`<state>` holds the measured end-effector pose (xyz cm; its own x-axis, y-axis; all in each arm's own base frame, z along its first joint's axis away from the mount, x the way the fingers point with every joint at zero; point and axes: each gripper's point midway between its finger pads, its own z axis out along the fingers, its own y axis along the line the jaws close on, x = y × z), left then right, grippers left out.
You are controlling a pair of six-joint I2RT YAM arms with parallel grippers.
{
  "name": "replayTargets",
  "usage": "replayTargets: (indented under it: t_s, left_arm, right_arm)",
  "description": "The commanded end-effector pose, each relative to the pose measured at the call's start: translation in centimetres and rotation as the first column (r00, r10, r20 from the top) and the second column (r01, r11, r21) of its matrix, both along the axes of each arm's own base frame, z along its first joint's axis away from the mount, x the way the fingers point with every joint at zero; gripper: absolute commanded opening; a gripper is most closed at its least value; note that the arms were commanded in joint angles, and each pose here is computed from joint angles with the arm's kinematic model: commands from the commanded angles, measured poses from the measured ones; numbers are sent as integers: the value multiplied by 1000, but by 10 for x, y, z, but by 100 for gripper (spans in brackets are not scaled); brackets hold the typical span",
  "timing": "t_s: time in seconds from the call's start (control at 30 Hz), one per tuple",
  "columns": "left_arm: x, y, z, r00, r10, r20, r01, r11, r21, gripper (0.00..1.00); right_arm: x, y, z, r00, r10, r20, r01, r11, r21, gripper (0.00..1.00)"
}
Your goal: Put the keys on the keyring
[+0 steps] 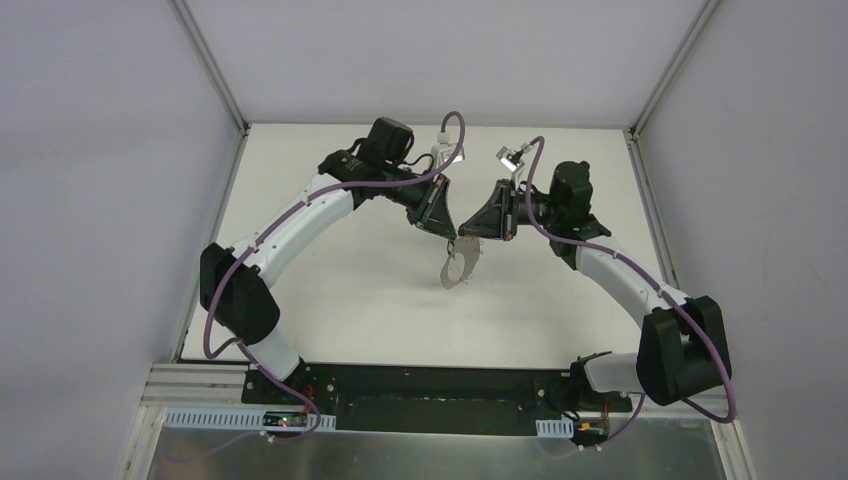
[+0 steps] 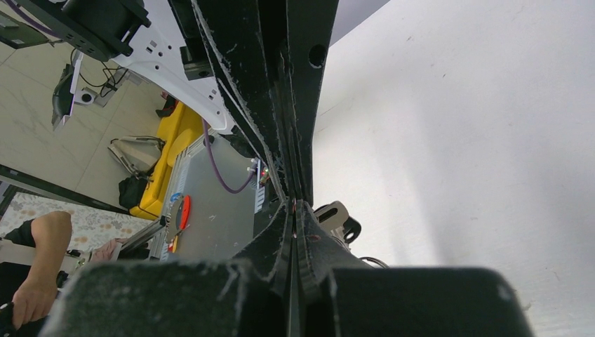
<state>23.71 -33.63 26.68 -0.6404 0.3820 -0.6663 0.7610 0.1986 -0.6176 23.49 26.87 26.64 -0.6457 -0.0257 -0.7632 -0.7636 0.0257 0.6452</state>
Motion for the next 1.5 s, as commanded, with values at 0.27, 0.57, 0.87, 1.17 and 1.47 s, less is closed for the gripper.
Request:
replayTargets:
  t_s: [0.27,0.57,0.87,1.17,1.47]
  left_arm:
    - [7,14,19,996,63,57,-65,997,50,0]
    - [2,11,22,998,28,58,-29,999,18,0]
    - [-16,14,9,997,-52,49,47,995,93,0]
    - [-28,7,10,995,-83,-50,88,991,98,0]
    - [-36,0,6,989,-104,-104,114,989,94,0]
  right_arm:
    - [-10,-1,8,994,52,92,-54,998,22,0]
    - [-10,0,6,994,57,91,-59,998,17,5]
    - [-9,-1,8,993,41,107,-42,999,3,31]
    - [-13,4,6,992,57,109,-58,998,-2,36]
    - [-25,8,10,988,101,119,-103,995,4,34]
